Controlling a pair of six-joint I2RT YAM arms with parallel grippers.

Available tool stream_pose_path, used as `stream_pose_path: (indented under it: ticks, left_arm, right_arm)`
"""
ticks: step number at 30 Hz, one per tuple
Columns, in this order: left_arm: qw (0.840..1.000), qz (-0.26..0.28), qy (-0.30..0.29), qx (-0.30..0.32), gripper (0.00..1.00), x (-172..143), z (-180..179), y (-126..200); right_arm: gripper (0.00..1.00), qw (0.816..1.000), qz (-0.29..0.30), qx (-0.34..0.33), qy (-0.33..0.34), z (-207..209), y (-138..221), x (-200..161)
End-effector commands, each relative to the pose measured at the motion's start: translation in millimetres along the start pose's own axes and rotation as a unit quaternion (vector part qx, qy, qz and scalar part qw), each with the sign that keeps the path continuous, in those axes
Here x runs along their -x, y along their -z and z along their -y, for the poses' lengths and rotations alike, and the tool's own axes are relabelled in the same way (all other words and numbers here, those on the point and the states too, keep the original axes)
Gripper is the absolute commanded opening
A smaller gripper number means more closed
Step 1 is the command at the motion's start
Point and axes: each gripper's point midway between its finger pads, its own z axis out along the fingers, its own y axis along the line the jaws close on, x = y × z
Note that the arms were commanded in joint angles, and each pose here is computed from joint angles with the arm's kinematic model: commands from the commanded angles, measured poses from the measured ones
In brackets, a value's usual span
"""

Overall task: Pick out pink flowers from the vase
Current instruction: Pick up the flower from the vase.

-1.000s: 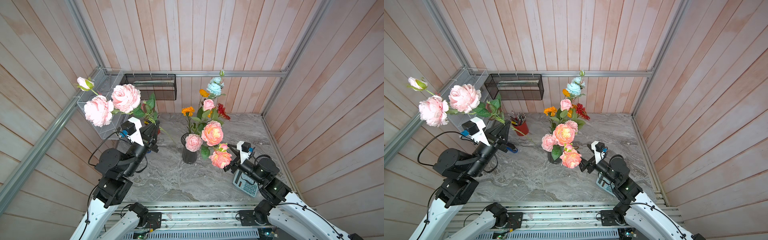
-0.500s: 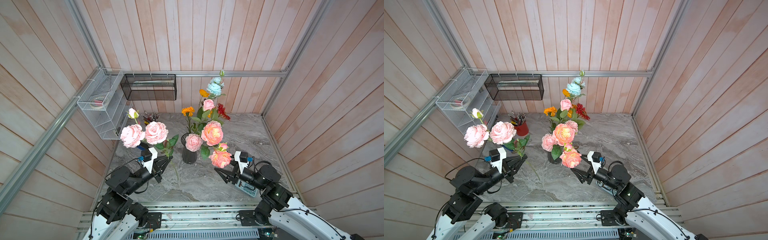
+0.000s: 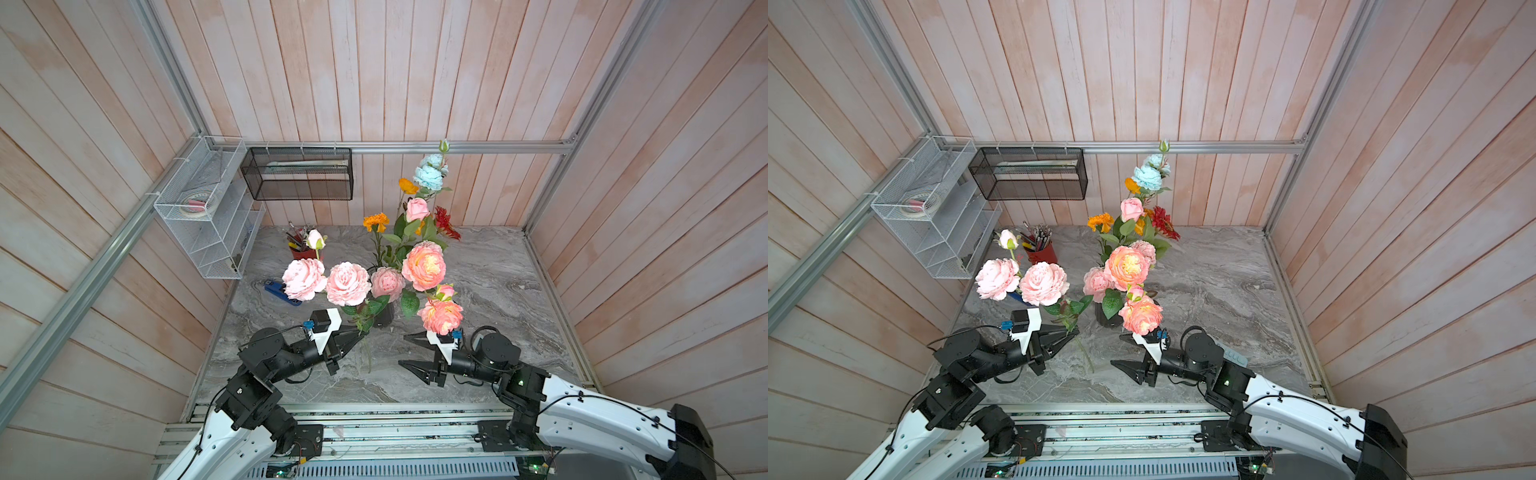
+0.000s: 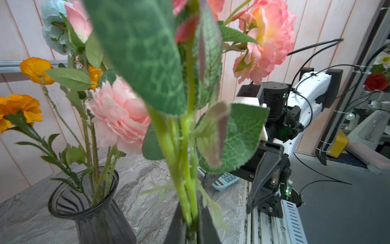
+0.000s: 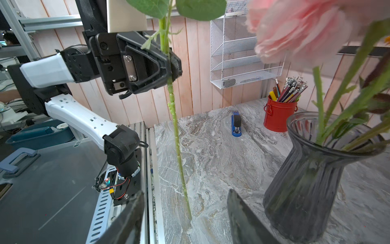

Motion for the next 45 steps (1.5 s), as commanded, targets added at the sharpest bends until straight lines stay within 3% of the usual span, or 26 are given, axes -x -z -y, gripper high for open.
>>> stream_pose_path:
  ticks: [1,12,22,26,29,35,36,39,41,45]
  left_arm:
    - [0.999,0.021,-0.021,-0.014,0.00,7.5,6.5,-6.2]
    - [0.999,0.010,-0.024,-0.022,0.00,-11.6,17.9,-33.1]
    - [0.999,0.021,-0.036,-0.005,0.00,-5.8,14.2,-33.2]
    - [0.999,0.020,-0.036,-0.002,0.00,-5.5,13.3,-32.4]
    - [0.999,0.018,-0.033,-0.001,0.00,-7.2,13.2,-32.3]
    - [0.999,0.018,-0.028,0.005,0.00,-7.3,11.8,-29.9]
    - [0.999,0.015,-0.029,0.005,0.02,-7.5,12.3,-28.9]
    - [0.999,0.001,-0.031,0.004,0.33,-9.7,13.6,-26.1]
    - [0.999,-0.006,-0.033,0.011,0.47,-10.9,11.8,-23.3]
    - [0.999,-0.008,-0.044,0.018,0.59,-8.7,12.7,-14.7]
  right_arm:
    - [0.58,0.998,0.052,0.008,0.019,-4.8,-8.3,35.3]
    - [0.44,0.998,0.054,0.040,0.023,-16.5,-34.7,47.3]
    - [0.30,0.998,0.037,0.049,0.016,-22.5,-43.8,37.7]
    - [0.20,0.998,0.041,0.041,0.019,-21.1,-41.7,40.3]
    - [0.01,0.998,0.042,0.038,0.023,-20.3,-40.1,42.7]
    - [0.00,0.998,0.040,0.026,0.027,-17.2,-37.3,42.7]
    - [0.00,0.999,0.040,0.025,0.028,-17.0,-36.7,42.9]
    - [0.00,0.999,0.033,0.015,0.033,-14.6,-35.8,44.3]
    - [0.00,0.999,0.028,0.009,0.038,-13.6,-35.2,45.8]
    - [0.00,0.999,0.021,-0.003,0.047,-13.0,-32.1,48.4]
